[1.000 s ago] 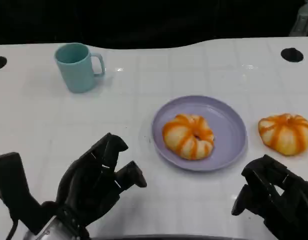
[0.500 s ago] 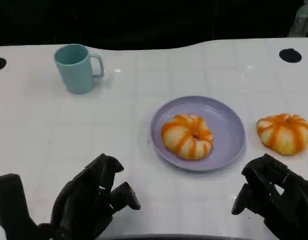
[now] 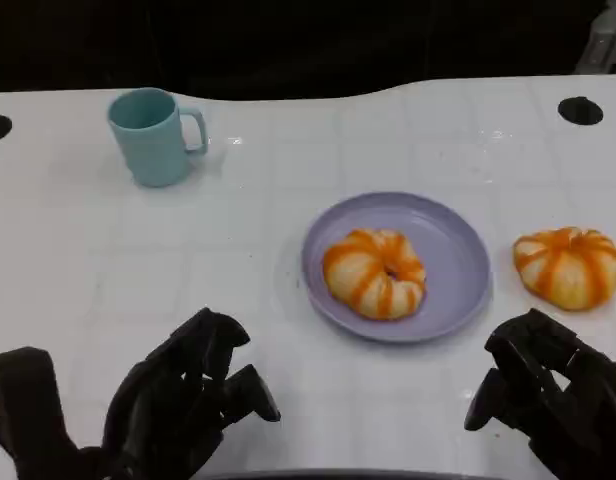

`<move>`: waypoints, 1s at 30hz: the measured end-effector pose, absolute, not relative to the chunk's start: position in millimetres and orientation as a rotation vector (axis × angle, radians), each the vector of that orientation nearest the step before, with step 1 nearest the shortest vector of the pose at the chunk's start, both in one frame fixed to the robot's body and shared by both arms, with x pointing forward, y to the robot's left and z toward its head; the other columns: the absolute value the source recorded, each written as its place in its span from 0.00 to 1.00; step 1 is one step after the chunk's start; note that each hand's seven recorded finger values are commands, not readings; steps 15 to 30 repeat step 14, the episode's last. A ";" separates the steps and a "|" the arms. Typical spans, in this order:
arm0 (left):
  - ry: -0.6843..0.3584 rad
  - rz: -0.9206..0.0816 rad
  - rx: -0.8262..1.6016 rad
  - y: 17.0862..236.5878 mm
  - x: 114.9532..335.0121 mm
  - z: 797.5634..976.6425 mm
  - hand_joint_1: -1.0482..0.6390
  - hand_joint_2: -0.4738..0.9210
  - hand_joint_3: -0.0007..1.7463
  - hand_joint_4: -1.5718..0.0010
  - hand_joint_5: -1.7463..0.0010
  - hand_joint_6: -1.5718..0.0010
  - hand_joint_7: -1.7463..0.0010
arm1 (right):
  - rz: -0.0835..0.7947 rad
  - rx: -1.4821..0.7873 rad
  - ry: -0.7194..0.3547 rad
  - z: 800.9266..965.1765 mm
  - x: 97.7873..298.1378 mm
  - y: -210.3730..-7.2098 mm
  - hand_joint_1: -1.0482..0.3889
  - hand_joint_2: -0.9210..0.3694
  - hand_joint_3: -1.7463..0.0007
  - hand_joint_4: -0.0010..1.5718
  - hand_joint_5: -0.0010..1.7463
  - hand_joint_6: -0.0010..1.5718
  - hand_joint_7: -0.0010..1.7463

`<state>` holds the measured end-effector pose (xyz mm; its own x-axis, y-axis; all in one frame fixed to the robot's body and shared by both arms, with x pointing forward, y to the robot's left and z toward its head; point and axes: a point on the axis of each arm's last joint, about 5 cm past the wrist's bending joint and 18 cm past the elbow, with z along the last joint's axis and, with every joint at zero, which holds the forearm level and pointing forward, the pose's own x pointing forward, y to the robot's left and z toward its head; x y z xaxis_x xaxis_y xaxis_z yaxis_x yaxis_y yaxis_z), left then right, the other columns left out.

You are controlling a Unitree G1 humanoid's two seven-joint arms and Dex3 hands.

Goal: Grasp the bread from the table and place it into the plate.

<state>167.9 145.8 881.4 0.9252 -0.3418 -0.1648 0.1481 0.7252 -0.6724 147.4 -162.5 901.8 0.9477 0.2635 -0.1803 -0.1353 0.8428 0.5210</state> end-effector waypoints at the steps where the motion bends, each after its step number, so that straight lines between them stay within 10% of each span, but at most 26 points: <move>1: 0.289 -0.270 -0.711 145.9 168.2 880.2 0.28 1.00 0.26 0.47 0.00 0.62 0.00 | 0.214 0.529 0.246 901.7 147.4 -162.7 0.37 0.00 0.86 0.39 1.00 0.33 0.89; 30: 0.286 -0.262 -0.703 146.0 169.0 878.6 0.28 1.00 0.25 0.47 0.00 0.62 0.00 | 0.211 0.529 0.234 901.4 147.4 -163.1 0.37 0.00 0.86 0.39 1.00 0.33 0.90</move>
